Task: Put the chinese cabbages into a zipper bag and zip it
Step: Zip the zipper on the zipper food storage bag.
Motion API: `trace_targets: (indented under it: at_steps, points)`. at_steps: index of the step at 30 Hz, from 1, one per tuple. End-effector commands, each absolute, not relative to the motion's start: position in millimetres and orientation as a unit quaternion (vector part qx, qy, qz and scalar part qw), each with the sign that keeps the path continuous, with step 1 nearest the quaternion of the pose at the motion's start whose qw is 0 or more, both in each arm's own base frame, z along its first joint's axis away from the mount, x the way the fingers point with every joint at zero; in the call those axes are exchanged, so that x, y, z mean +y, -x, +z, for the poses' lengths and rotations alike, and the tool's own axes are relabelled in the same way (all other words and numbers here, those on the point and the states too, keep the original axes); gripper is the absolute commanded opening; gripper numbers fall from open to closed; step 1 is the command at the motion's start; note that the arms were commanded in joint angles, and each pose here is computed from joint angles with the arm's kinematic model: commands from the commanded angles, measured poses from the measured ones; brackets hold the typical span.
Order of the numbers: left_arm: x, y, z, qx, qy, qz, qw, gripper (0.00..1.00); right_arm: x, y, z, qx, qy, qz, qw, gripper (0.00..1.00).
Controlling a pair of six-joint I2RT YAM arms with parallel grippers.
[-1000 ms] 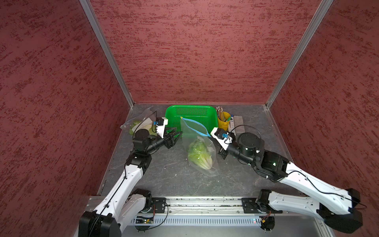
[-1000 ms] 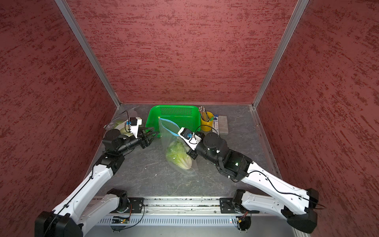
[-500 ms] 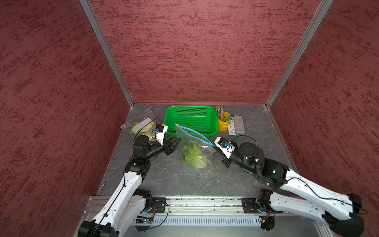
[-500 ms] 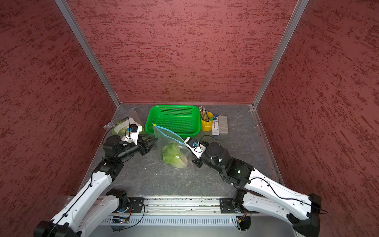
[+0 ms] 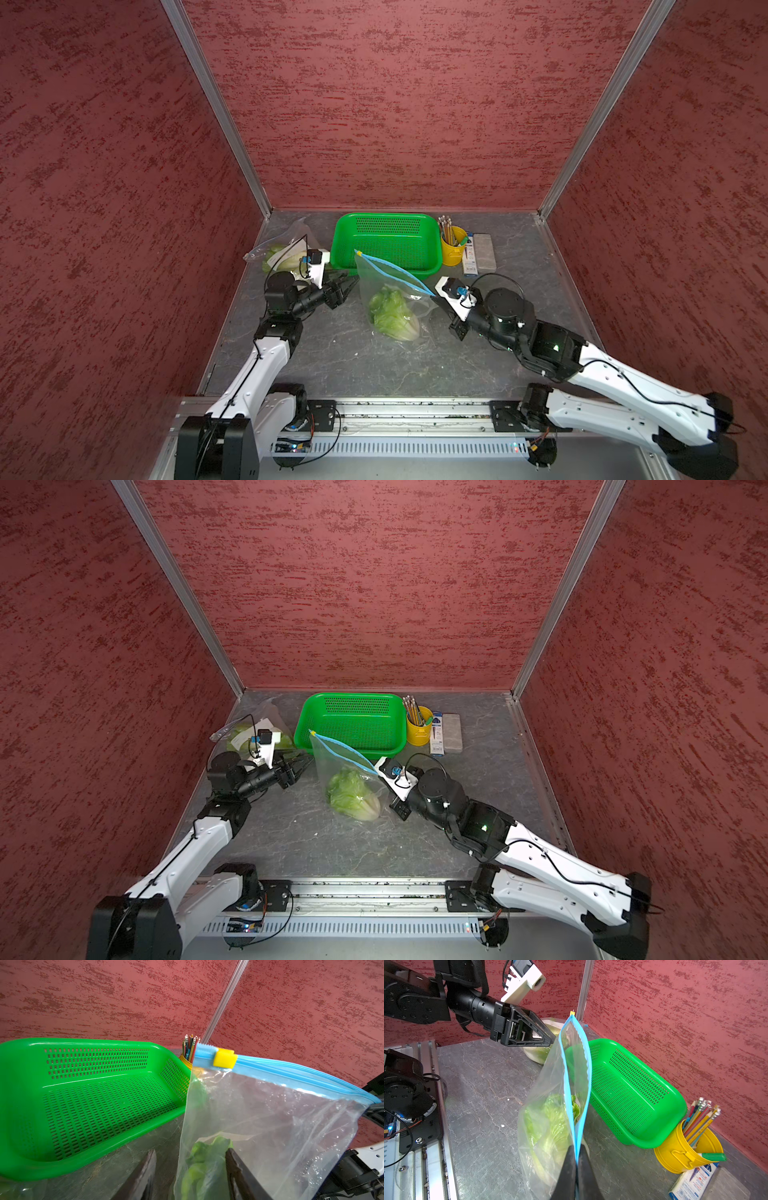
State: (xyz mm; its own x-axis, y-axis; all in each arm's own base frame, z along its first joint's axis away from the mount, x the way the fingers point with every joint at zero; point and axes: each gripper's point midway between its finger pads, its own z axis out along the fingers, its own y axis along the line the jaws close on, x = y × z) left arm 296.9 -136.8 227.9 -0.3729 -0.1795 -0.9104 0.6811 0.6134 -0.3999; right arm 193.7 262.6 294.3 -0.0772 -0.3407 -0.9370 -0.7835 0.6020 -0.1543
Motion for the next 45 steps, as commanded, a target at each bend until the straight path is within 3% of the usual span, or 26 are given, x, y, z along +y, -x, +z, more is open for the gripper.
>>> trace_targets:
  at_steps: [1, 15, 25, 33, 38, 45]
  points:
    - [-140, -300, 252, 0.681, -0.216, -0.415, 0.564, 0.55, 261, -194, 301, 0.706, 0.391, 0.207, 0.553, 0.00]
    - [-173, -312, 262, 0.627, -0.309, -0.449, 0.557, 0.53, 258, -198, 301, 0.711, 0.385, 0.195, 0.555, 0.00]
    - [-183, -310, 264, 0.623, -0.316, -0.448, 0.558, 0.21, 255, -200, 297, 0.716, 0.381, 0.186, 0.554, 0.00]
    - [-181, -309, 266, 0.630, -0.306, -0.431, 0.569, 0.06, 252, -202, 299, 0.720, 0.372, 0.181, 0.558, 0.00]
    - [-179, -301, 272, 0.636, -0.309, -0.409, 0.577, 0.00, 253, -199, 322, 0.711, 0.360, 0.203, 0.569, 0.19]
    - [-185, -283, 289, 0.634, -0.330, -0.371, 0.593, 0.00, 269, -192, 372, 0.684, 0.373, 0.248, 0.576, 0.35]
